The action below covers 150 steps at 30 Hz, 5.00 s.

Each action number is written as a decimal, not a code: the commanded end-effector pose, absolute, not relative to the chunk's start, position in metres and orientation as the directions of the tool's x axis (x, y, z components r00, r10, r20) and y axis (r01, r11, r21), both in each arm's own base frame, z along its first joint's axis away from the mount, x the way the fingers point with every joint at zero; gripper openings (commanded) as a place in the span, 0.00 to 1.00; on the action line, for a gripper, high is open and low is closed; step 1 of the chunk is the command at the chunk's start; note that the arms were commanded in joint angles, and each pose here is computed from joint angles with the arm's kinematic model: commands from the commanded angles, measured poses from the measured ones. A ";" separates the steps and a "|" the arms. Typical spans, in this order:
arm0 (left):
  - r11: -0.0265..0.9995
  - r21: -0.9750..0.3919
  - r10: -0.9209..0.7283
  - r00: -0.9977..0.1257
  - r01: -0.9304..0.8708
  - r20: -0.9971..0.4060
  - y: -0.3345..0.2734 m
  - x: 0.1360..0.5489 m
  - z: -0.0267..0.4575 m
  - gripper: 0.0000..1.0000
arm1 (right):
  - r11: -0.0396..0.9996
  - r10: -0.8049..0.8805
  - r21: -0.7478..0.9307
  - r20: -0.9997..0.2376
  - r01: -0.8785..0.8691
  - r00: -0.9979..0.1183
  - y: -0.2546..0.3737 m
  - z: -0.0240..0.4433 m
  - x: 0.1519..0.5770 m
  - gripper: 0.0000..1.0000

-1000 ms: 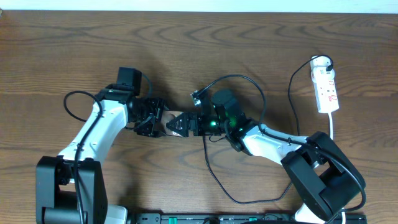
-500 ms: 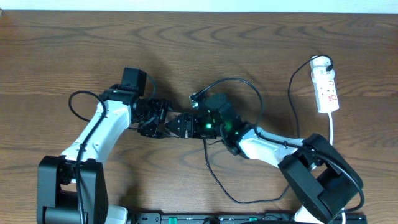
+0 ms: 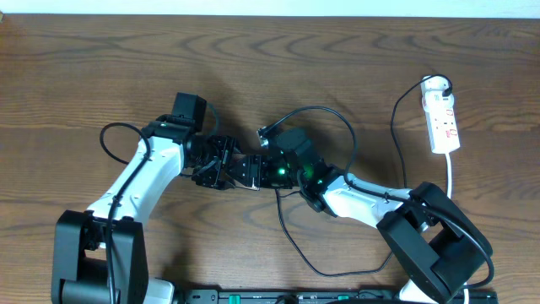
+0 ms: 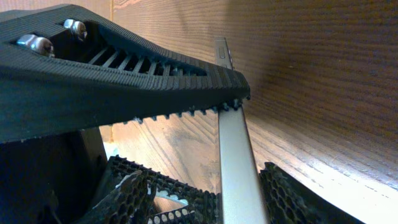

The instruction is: Plug charger to phone and switch on socket

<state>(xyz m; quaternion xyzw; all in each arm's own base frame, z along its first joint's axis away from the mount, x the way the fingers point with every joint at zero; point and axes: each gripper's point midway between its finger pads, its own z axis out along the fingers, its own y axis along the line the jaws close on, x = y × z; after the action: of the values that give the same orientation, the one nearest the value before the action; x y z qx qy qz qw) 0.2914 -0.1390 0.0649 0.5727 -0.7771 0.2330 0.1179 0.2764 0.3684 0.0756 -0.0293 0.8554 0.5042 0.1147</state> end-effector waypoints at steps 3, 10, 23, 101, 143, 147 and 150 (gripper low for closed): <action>0.251 -0.254 -0.801 -0.348 -0.934 0.488 -0.153 0.288 0.078 0.08 | 0.493 0.068 0.854 -0.228 -0.166 -0.971 0.372 0.076 0.277 0.49; 0.251 -0.256 -0.801 -0.349 -0.934 0.487 -0.153 0.288 0.078 0.07 | 0.493 0.068 0.854 -0.228 -0.166 -0.971 0.372 0.075 0.277 0.44; 0.251 -0.259 -0.800 -0.350 -0.933 0.487 -0.153 0.289 0.078 0.08 | 0.497 0.073 0.852 -0.231 -0.166 -0.970 0.372 0.075 0.278 0.34; 0.278 -0.894 -0.679 -0.731 -0.351 0.075 -0.123 0.377 0.212 0.90 | -0.151 0.372 0.905 0.425 0.398 -0.825 0.317 0.190 0.375 0.01; 0.271 -0.880 -0.792 -0.610 -0.389 0.026 -0.100 0.398 0.208 0.73 | -0.311 0.367 0.906 0.393 0.287 -0.843 0.363 0.237 0.349 0.01; 0.272 -0.881 -0.792 -0.611 -0.386 0.024 -0.100 0.398 0.208 0.66 | -0.308 0.358 0.906 0.393 0.290 -0.847 0.367 0.237 0.345 0.01; 0.272 -0.881 -0.792 -0.611 -0.386 0.023 -0.100 0.398 0.208 0.60 | -0.306 0.351 0.906 0.393 0.293 -0.850 0.370 0.237 0.342 0.02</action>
<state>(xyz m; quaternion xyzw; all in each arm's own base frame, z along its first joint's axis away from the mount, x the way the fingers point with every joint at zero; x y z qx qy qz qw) 0.3993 -0.1031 0.2139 0.3800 -0.7663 0.4703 -0.2171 0.3453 0.3655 0.2230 0.2817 0.6002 0.7484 0.0180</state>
